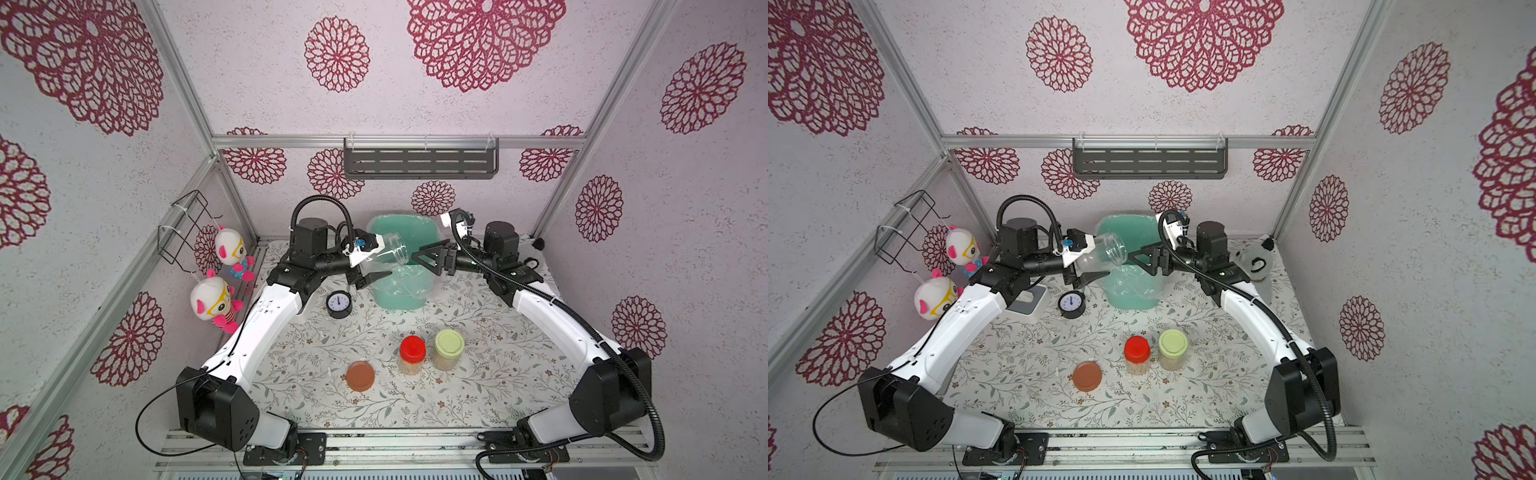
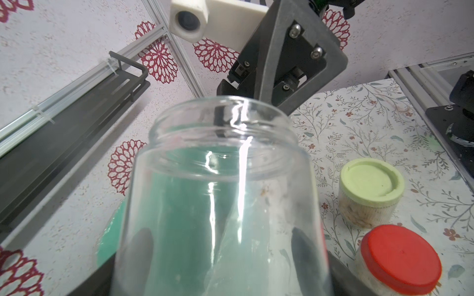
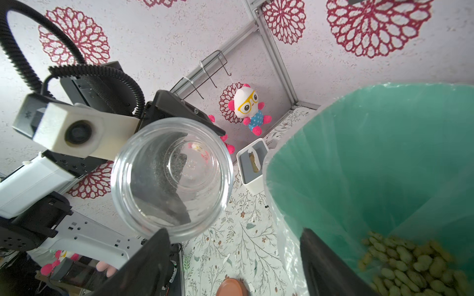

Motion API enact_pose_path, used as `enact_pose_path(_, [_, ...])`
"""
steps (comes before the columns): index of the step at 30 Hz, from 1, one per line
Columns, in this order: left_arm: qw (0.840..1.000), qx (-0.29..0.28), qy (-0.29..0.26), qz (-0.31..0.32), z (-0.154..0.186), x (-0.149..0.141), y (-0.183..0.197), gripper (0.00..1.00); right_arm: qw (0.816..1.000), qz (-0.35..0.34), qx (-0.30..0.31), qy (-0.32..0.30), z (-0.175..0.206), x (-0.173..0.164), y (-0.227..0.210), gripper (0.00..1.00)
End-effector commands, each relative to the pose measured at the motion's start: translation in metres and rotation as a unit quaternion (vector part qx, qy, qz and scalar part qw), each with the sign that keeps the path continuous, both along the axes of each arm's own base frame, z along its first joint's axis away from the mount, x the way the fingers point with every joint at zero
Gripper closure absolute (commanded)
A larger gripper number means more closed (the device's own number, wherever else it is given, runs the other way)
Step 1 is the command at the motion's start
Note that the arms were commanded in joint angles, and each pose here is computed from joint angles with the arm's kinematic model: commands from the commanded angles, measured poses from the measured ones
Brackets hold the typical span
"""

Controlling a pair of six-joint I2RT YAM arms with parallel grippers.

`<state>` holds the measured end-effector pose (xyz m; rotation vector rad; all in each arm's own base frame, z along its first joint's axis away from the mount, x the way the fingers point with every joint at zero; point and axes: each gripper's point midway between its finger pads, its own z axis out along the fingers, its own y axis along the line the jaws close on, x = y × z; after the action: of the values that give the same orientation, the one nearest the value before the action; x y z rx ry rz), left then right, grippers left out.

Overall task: Empty moldy peanuts from jars
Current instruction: Place the jar at the center of the board.

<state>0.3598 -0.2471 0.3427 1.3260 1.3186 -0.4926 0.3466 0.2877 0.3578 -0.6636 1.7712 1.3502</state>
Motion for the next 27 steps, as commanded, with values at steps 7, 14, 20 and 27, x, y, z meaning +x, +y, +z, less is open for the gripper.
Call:
enact_pose_path(7, [0.998, -0.024, -0.017, -0.050, 0.017, -0.019, -0.007, 1.00, 1.000, 0.028, 0.002, -0.010, 0.011, -0.004, 0.019, 0.23])
enact_pose_path(14, [0.998, -0.014, -0.006, -0.060, 0.010, -0.025, -0.010, 1.00, 0.999, 0.038, -0.012, 0.000, 0.002, -0.003, 0.030, 0.28])
enact_pose_path(20, [0.998, 0.017, 0.001, -0.068, -0.004, -0.032, -0.015, 1.00, 0.999, 0.050, -0.016, 0.006, -0.004, -0.005, 0.042, 0.33])
enact_pose_path(27, [0.998, 0.023, 0.000, -0.064, -0.006, -0.032, -0.014, 1.00, 0.997, 0.063, -0.036, 0.020, -0.021, -0.010, 0.054, 0.39])
